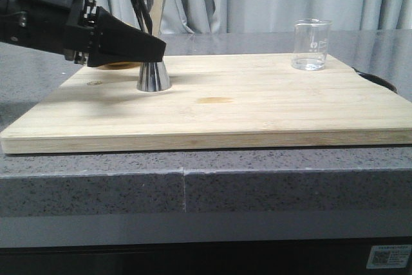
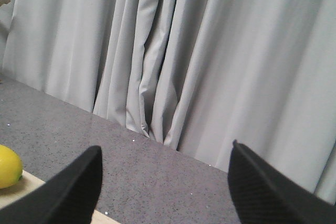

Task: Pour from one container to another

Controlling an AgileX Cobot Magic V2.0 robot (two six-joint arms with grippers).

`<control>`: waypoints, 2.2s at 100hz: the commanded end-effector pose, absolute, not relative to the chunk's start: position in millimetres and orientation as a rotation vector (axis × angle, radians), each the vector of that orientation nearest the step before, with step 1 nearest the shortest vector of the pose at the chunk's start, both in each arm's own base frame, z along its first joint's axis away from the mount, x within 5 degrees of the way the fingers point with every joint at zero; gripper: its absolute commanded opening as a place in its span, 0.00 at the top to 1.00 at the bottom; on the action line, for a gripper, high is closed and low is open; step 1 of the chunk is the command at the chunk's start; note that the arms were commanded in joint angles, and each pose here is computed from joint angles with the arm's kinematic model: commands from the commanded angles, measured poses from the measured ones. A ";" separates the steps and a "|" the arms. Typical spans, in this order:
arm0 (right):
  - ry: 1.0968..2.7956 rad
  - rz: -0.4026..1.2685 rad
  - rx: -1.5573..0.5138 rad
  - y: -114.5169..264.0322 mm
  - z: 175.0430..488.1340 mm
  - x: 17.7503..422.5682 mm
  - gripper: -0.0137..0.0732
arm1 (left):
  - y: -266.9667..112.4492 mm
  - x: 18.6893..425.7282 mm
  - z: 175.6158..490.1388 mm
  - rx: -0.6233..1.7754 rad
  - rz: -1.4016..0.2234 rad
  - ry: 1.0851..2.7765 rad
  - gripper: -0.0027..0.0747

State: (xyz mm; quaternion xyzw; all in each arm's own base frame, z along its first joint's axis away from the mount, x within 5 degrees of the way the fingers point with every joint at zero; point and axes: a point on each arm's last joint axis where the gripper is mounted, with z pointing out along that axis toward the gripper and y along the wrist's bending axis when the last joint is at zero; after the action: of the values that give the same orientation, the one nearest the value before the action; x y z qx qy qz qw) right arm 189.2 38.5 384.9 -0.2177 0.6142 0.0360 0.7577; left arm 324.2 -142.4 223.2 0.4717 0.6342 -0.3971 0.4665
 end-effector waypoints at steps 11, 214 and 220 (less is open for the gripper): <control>1.275 0.106 -0.474 40.2 396.8 184.3 0.31 | -132.5 319.2 261.7 1.133 -0.947 1.474 0.42; 1.375 -0.282 -0.085 -10.4 367.0 67.4 0.92 | -7.8 110.6 351.1 0.100 -0.087 1.463 0.99; 1.367 -0.284 -0.081 -11.0 358.0 60.5 0.92 | -8.3 107.5 343.5 0.099 -0.089 1.472 0.99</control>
State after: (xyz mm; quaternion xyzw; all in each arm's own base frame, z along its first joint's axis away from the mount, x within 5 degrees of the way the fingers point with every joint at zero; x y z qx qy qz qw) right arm 69.0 -14.0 357.6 -0.0139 0.6551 -0.1253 0.7450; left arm 112.2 -6.6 342.5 0.0483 0.6791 -0.0285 0.7319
